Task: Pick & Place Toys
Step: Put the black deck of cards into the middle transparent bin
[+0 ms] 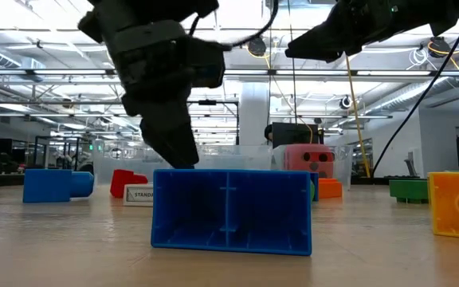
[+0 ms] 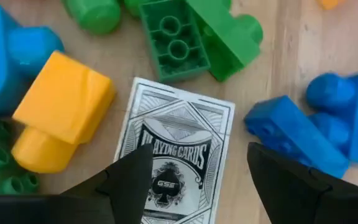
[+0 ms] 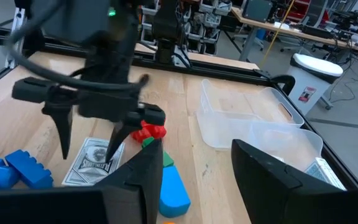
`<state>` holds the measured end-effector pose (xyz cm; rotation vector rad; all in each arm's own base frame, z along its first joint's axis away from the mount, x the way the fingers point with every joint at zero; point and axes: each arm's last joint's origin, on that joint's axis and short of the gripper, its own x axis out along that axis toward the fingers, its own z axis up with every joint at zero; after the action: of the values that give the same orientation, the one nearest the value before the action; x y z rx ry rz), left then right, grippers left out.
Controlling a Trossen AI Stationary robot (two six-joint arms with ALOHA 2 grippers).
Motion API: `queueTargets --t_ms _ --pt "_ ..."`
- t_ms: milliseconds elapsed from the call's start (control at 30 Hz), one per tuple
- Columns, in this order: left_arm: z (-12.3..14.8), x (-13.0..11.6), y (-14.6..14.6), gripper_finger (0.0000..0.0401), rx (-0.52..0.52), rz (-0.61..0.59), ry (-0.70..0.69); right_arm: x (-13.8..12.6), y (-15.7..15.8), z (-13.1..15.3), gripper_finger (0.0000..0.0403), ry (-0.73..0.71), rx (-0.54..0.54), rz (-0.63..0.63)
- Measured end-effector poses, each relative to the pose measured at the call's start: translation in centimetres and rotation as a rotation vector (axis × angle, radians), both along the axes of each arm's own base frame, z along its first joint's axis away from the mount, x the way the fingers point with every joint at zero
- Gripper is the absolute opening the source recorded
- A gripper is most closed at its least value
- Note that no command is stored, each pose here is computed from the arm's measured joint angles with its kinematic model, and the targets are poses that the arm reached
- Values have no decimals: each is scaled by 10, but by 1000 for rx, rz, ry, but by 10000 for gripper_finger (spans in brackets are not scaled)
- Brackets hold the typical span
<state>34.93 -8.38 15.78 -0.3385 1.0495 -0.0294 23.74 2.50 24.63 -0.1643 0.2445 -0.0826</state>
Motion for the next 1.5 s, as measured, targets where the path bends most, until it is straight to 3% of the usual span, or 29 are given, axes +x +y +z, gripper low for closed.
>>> queueTargets --t_ms 167,300,433,633,800,933,1233,1500 --pt "0 3 15 264 -40 96 18 0 0 0 160 1 0 0" --pt "0 3 19 264 -134 86 46 0 0 0 160 1 -4 1" --pt "0 3 20 264 -101 10 32 0 0 0 160 0 -4 1" --pt "-1 2 17 279 -132 163 66 0 0 0 160 1 -4 0" --pt "-1 -3 -2 338 -14 309 20 0 0 0 160 2 -4 -1" --pt "5 -6 -14 393 95 287 -46 0 0 0 160 1 -4 -1" --pt "7 -12 -28 397 181 254 -80 0 0 0 160 2 -4 -2" --pt "12 -2 -22 352 192 146 -153 0 0 0 160 2 -4 -2"
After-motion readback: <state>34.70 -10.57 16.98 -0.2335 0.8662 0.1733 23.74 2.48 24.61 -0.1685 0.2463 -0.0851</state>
